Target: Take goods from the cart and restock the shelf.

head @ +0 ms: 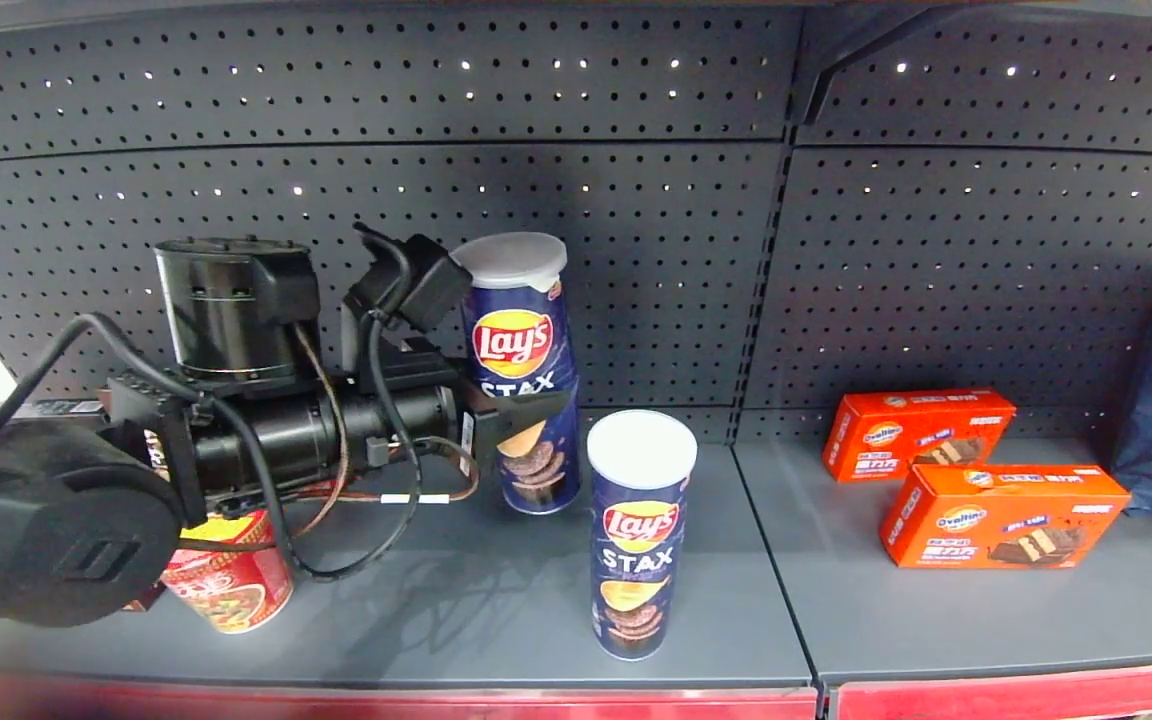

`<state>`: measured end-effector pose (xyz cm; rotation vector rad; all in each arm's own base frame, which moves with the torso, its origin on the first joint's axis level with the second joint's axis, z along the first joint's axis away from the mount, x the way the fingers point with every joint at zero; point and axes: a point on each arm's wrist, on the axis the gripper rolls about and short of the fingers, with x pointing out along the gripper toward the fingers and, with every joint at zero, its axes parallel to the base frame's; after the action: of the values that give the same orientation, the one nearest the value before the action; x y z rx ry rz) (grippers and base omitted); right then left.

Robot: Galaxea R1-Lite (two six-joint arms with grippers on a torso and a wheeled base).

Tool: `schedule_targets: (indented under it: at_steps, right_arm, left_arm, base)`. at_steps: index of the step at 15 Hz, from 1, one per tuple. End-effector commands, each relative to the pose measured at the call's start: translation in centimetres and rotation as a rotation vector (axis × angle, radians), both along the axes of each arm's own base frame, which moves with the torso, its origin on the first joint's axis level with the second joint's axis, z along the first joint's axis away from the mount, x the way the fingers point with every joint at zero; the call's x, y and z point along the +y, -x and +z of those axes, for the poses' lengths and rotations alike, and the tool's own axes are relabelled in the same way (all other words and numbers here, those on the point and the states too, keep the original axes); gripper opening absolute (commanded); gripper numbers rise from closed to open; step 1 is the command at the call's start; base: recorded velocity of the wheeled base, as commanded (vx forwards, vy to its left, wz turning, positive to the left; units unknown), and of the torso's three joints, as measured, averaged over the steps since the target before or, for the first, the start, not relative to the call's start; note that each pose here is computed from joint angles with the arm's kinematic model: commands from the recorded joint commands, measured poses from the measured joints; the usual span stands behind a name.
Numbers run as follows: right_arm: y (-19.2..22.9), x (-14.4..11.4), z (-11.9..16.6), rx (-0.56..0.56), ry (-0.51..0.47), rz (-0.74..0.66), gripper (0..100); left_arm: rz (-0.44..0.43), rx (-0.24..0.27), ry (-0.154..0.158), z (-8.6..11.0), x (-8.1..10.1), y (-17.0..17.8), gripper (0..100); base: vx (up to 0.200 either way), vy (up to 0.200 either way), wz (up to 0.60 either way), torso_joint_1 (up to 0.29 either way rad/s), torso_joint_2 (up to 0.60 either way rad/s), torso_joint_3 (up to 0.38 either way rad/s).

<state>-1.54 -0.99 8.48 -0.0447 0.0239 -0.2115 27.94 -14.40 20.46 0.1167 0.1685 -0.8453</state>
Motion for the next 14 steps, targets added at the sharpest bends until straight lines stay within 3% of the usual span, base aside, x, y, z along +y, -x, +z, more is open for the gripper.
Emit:
schedule_targets:
  at_steps: [1, 3, 4, 6, 8, 10, 14]
  right_arm:
    - [-0.1, 0.0, 0.0, 0.006, 0.002, 0.000, 100]
    - [-0.1, 0.0, 0.0, 0.006, 0.002, 0.000, 100]
    - [-0.1, 0.0, 0.0, 0.008, 0.013, 0.002, 100]
    - [-0.1, 0.0, 0.0, 0.013, 0.033, 0.010, 100]
    - [-0.1, 0.0, 0.0, 0.012, 0.030, 0.015, 100]
    - [-0.1, 0.0, 0.0, 0.013, 0.033, 0.019, 100]
    - [-0.1, 0.1, 0.0, 0.012, 0.030, 0.021, 100]
  left_arm:
    - [0.025, 0.023, -0.011, -0.7, 0.0, -1.9, 0]
    - [0.017, 0.031, -0.014, -1.7, -0.5, -3.6, 0]
    - [-0.002, 0.014, 0.008, -1.3, -0.8, -4.9, 0]
    - [0.001, 0.004, 0.014, -1.4, -0.9, -6.8, 0]
    - [0.014, -0.003, 0.006, -2.5, -1.7, -8.6, 0]
    - [0.016, -0.007, 0.008, -2.3, -1.9, -9.3, 0]
    - [0.002, -0.020, -0.031, -4.2, -2.5, -11.0, 0]
  base:
    - [0.000, 0.000, 0.00, 0.000, 0.00, 0.000]
    - [0.000, 0.000, 0.00, 0.000, 0.00, 0.000]
    - [0.000, 0.000, 0.00, 0.000, 0.00, 0.000]
    - [0.000, 0.000, 0.00, 0.000, 0.00, 0.000]
    - [0.000, 0.000, 0.00, 0.000, 0.00, 0.000]
    - [0.000, 0.000, 0.00, 0.000, 0.00, 0.000]
    - [0.000, 0.000, 0.00, 0.000, 0.00, 0.000]
